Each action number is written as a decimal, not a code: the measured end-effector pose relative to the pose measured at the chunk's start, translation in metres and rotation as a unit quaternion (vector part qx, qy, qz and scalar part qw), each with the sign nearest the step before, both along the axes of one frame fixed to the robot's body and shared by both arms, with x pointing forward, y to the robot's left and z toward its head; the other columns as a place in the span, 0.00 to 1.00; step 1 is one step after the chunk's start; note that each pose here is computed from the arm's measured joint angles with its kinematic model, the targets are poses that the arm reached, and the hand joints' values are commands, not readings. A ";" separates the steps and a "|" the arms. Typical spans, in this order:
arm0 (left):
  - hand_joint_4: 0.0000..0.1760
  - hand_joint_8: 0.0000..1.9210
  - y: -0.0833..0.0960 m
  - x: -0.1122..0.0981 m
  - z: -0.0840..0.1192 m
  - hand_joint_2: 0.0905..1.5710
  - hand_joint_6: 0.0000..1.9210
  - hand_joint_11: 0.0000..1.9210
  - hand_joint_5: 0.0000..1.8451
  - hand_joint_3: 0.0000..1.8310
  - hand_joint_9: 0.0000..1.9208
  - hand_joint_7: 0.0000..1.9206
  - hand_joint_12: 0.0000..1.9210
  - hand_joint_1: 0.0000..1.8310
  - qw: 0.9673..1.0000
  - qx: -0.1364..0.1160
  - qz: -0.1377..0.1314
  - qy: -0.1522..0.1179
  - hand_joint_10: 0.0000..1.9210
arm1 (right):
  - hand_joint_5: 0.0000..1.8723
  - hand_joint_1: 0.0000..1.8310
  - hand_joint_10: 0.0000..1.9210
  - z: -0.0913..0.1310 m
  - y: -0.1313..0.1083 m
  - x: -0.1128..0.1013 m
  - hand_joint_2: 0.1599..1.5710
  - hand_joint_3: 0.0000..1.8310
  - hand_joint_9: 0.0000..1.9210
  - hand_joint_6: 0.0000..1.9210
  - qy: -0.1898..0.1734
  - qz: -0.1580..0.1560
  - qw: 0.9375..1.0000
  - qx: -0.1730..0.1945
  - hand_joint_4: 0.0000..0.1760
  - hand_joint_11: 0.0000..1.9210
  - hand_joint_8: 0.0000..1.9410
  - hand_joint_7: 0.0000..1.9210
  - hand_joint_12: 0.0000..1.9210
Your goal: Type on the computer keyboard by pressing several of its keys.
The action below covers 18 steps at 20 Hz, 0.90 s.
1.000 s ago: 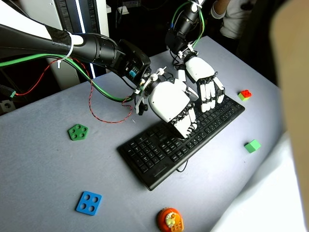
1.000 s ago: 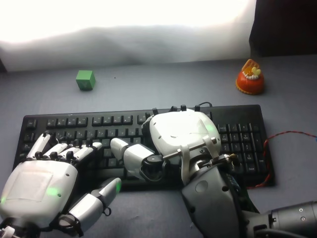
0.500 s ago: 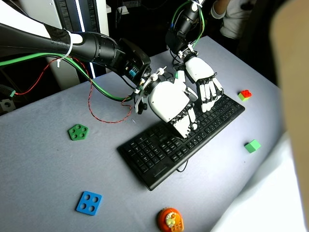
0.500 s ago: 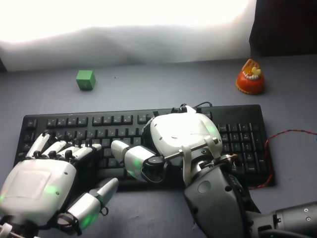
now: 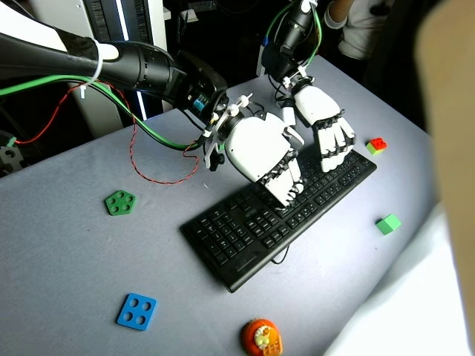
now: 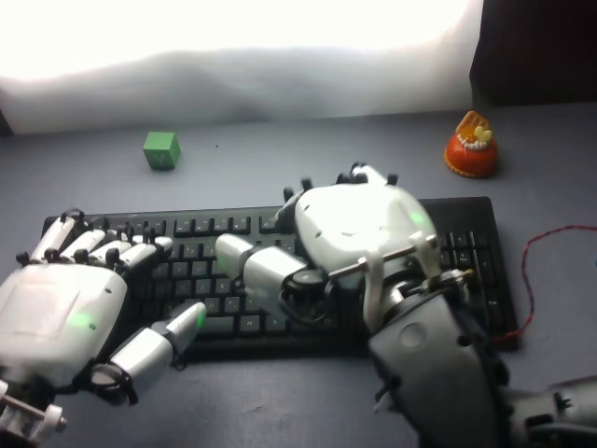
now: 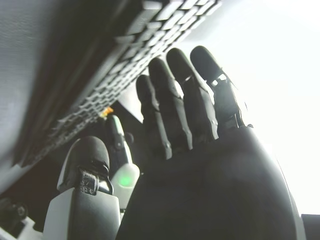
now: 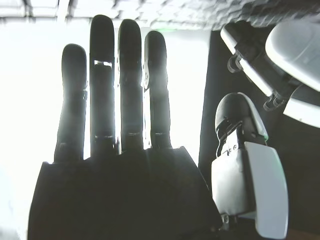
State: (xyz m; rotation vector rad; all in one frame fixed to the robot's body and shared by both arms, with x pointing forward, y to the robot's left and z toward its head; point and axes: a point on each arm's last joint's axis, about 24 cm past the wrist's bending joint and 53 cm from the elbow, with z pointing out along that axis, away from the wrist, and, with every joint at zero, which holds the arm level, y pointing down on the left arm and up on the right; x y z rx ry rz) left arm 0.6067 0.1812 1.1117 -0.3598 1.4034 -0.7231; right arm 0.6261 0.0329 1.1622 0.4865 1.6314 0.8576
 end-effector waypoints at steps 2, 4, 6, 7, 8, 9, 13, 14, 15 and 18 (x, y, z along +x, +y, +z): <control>0.00 0.00 -0.002 0.002 0.006 0.80 0.00 0.00 0.27 0.00 0.18 0.27 0.64 0.12 1.000 0.019 -0.007 -0.002 0.22 | 0.41 0.00 0.17 0.011 -0.006 -0.003 0.73 0.00 0.38 0.00 -0.004 0.006 1.000 -0.002 0.00 0.10 0.00 0.44 0.77; 0.07 0.00 -0.005 0.006 0.009 0.79 0.00 0.00 0.24 0.00 0.17 0.26 0.62 0.13 0.999 0.034 -0.010 -0.002 0.20 | 0.40 0.00 0.16 0.021 -0.010 -0.009 0.73 0.00 0.39 0.00 -0.006 0.014 1.000 -0.001 0.00 0.11 0.00 0.43 0.76; 0.11 0.00 -0.009 0.009 0.010 0.77 0.00 0.00 0.23 0.00 0.18 0.25 0.64 0.15 0.998 0.061 -0.014 0.001 0.20 | 0.40 0.00 0.15 0.031 -0.013 -0.015 0.73 0.00 0.38 0.00 -0.016 0.024 1.000 -0.007 0.00 0.10 0.00 0.43 0.76; 0.10 0.00 -0.010 0.009 0.011 0.77 0.00 0.00 0.23 0.00 0.17 0.25 0.64 0.15 0.997 0.074 -0.014 0.000 0.19 | 0.40 0.00 0.15 0.033 -0.015 -0.018 0.73 0.00 0.39 0.00 -0.014 0.028 0.999 -0.009 0.00 0.10 0.00 0.43 0.76; 0.10 0.00 -0.013 0.008 0.008 0.77 0.00 0.00 0.21 0.00 0.17 0.25 0.63 0.17 0.996 0.093 -0.016 0.001 0.19 | 0.40 0.00 0.15 0.036 -0.017 -0.021 0.73 0.00 0.39 0.00 -0.016 0.031 0.999 -0.012 0.00 0.10 0.00 0.44 0.77; 0.13 0.00 -0.015 0.008 0.008 0.76 0.00 0.00 0.21 0.00 0.17 0.26 0.63 0.19 0.994 0.106 -0.016 0.000 0.19 | 0.40 0.00 0.14 0.038 -0.020 -0.022 0.73 0.00 0.39 0.00 -0.018 0.032 0.999 -0.015 0.00 0.10 0.00 0.44 0.77; 0.06 0.00 -0.018 0.004 0.007 0.73 0.00 0.00 0.21 0.00 0.18 0.26 0.63 0.27 0.991 0.134 -0.009 -0.008 0.19 | 0.41 0.00 0.14 0.044 -0.031 -0.027 0.72 0.00 0.40 0.00 -0.021 0.033 0.999 -0.027 0.00 0.10 0.00 0.44 0.77; 0.06 0.00 -0.018 0.003 0.007 0.72 0.00 0.00 0.21 0.00 0.17 0.24 0.64 0.31 0.991 0.134 -0.004 -0.008 0.18 | 0.41 0.00 0.14 0.044 -0.031 -0.027 0.72 0.00 0.40 0.00 -0.021 0.033 0.999 -0.027 0.00 0.10 0.00 0.44 0.77; 0.06 0.00 -0.017 0.001 0.006 0.72 0.00 0.00 0.21 0.00 0.17 0.24 0.64 0.31 0.991 0.136 0.001 -0.008 0.18 | 0.41 0.00 0.14 0.043 -0.031 -0.028 0.72 0.00 0.40 0.00 -0.020 0.034 0.999 -0.027 0.00 0.10 0.00 0.44 0.77; 0.13 0.00 -0.014 0.000 0.008 0.69 0.00 0.00 0.21 0.00 0.15 0.23 0.63 0.36 0.991 0.132 0.015 -0.022 0.18 | 0.42 0.00 0.14 0.042 -0.028 -0.029 0.72 0.00 0.41 0.00 -0.018 0.039 0.999 -0.027 0.00 0.11 0.00 0.45 0.78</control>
